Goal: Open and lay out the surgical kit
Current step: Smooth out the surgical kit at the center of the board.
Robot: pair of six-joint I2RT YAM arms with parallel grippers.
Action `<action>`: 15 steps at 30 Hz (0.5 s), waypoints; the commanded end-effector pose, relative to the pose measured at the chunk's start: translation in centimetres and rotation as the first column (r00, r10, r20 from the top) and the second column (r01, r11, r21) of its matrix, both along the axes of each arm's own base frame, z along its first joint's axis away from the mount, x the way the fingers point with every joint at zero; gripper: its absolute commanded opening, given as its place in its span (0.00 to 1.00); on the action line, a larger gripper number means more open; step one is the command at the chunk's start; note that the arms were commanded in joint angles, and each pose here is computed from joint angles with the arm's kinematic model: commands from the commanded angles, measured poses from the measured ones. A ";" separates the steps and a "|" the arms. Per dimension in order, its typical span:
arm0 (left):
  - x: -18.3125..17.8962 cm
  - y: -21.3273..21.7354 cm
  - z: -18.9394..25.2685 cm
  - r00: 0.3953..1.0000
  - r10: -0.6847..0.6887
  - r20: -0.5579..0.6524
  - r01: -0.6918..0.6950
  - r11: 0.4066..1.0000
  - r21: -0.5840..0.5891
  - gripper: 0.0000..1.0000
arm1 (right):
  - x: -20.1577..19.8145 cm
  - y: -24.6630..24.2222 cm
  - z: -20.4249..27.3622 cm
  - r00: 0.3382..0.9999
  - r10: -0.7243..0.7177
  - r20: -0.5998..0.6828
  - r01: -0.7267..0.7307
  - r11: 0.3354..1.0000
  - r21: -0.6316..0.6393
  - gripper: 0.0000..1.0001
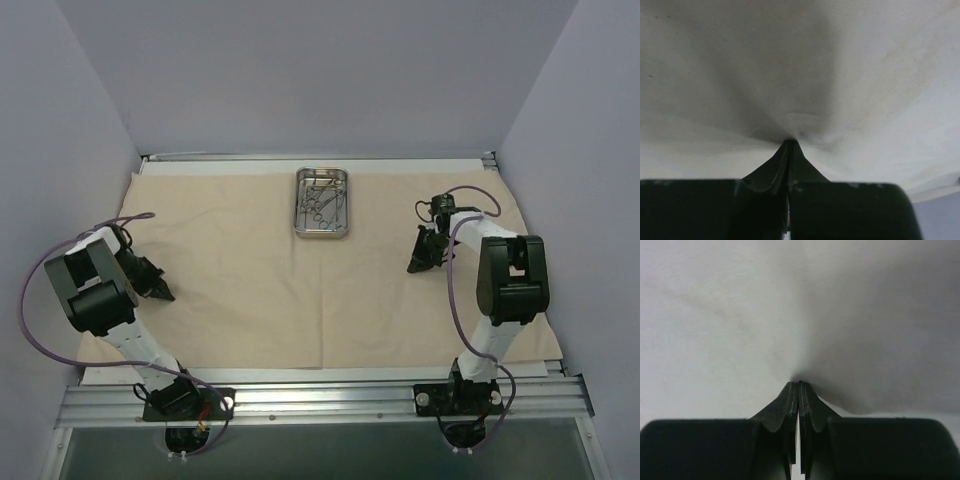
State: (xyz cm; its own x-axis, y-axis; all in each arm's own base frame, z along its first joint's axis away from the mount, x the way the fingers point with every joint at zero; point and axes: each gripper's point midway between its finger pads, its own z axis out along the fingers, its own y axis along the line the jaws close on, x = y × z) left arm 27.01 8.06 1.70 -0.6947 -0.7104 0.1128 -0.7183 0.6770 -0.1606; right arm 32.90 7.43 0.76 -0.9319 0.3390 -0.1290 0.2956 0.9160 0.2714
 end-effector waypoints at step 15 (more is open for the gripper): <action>1.7 2.1 4.2 0.974 0.116 0.196 -0.115 0.993 -0.018 0.04 | -3.1 -12.6 7.8 0.957 -0.268 0.115 0.291 0.890 -0.351 0.00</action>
